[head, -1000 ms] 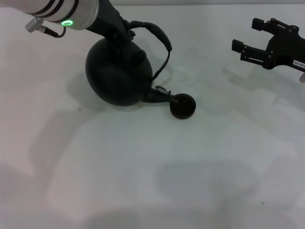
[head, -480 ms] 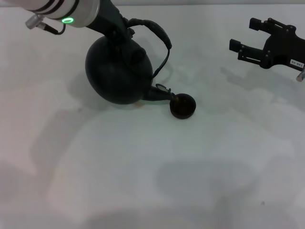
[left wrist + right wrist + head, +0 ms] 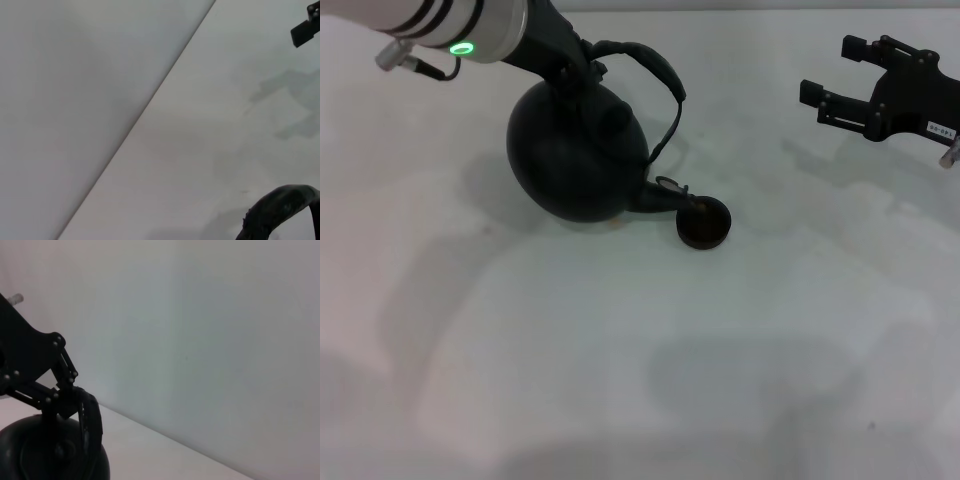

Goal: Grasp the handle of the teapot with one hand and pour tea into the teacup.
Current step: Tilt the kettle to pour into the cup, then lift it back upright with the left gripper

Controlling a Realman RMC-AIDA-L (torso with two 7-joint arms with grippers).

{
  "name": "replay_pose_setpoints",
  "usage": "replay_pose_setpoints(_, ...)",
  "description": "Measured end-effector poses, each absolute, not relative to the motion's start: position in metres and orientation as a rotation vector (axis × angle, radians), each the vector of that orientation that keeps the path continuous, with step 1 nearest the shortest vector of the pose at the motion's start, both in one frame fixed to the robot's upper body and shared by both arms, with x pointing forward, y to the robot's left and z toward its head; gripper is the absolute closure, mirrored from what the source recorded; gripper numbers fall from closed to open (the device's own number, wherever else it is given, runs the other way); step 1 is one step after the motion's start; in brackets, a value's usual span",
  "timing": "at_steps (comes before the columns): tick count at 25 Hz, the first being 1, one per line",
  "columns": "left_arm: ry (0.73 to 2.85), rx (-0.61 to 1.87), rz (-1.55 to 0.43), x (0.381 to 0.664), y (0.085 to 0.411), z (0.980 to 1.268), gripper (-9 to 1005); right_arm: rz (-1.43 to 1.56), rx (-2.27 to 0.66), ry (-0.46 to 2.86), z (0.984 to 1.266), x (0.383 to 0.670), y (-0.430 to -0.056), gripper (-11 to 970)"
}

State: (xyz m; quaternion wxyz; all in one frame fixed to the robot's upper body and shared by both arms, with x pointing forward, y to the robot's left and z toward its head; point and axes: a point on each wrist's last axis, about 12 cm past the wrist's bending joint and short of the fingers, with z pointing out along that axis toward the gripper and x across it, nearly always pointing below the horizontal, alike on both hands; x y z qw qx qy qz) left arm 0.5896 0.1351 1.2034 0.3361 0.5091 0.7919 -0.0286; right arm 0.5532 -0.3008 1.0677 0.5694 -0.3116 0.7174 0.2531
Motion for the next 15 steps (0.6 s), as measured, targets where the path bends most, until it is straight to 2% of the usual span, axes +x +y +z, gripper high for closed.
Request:
replay_pose_setpoints(7,2.063,1.243,-0.161,0.586,0.141,1.196,835,0.589,-0.729,1.692,1.067,0.553,-0.301,108)
replay_pose_setpoints(15,2.093,1.118,-0.204,0.581,0.163,1.187,835,0.588,-0.729,1.699,1.066,0.552,-0.303,108)
